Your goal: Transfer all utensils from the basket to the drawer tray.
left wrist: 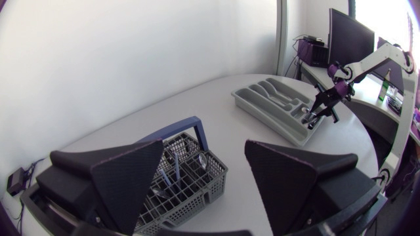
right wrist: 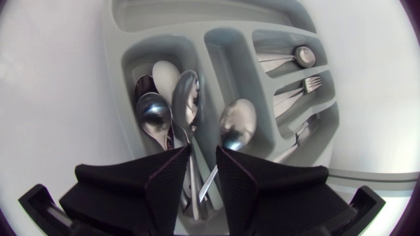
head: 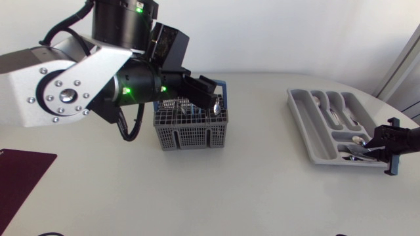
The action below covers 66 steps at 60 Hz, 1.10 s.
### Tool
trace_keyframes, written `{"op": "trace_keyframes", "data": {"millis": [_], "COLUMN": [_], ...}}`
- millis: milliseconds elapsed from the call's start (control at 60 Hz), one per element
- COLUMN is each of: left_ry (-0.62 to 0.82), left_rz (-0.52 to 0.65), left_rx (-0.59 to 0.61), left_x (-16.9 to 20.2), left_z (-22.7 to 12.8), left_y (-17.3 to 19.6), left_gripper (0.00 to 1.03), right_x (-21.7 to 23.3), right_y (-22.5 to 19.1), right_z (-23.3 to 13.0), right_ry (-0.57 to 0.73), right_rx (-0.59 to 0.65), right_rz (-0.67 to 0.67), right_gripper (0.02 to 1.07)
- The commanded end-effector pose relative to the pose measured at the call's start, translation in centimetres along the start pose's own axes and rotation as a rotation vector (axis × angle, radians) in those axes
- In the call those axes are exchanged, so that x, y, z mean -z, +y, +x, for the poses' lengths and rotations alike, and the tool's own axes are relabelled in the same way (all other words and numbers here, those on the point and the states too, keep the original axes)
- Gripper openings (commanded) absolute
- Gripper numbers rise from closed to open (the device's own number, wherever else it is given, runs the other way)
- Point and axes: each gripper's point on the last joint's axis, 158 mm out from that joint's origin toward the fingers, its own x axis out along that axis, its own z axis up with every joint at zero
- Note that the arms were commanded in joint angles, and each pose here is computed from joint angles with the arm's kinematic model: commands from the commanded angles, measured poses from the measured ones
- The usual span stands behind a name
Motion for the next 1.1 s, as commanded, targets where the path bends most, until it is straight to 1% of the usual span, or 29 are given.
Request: {"op": "trace_keyframes", "data": {"millis": [0, 217, 517, 717, 817, 917, 983, 1083], "left_ry": [0.02, 0.019, 0.019, 0.019, 0.021, 0.019, 0.017, 0.017], "left_rz": [0.012, 0.014, 0.015, 0.017, 0.017, 0.017, 0.017, 0.017], "left_rx": [0.021, 0.028, 0.027, 0.033, 0.032, 0.032, 0.031, 0.031], "left_x": [1.1, 1.1, 1.1, 1.1, 1.1, 1.1, 1.1, 1.1], "left_z": [0.4, 0.4, 0.4, 0.4, 0.4, 0.3, 0.3, 0.3], "left_y": [-0.8, -1.1, -1.1, -1.3, -1.3, -1.3, -1.3, -1.3], "left_gripper": [0.87, 0.87, 0.87, 0.87, 0.87, 0.87, 0.87, 0.87], "right_x": [0.1, 0.2, 1.4, 1.6, 1.6, 1.7, 1.8, 1.8], "right_y": [-0.8, -1.0, -1.0, 0.2, 0.9, 1.3, 1.3, 1.3], "right_z": [-1.5, -2.3, -0.3, 0.7, 1.3, 1.8, 1.9, 1.9], "right_ry": [-0.013, -0.051, -0.049, -0.058, -0.061, -0.063, -0.061, -0.063], "right_rx": [0.022, -0.004, -0.055, -0.107, -0.13, -0.144, -0.146, -0.146], "right_rz": [-0.021, 0.036, 0.177, 0.243, 0.263, 0.275, 0.284, 0.284], "right_gripper": [0.52, 0.52, 0.51, 0.5, 0.41, 0.29, 0.25, 0.13]}}
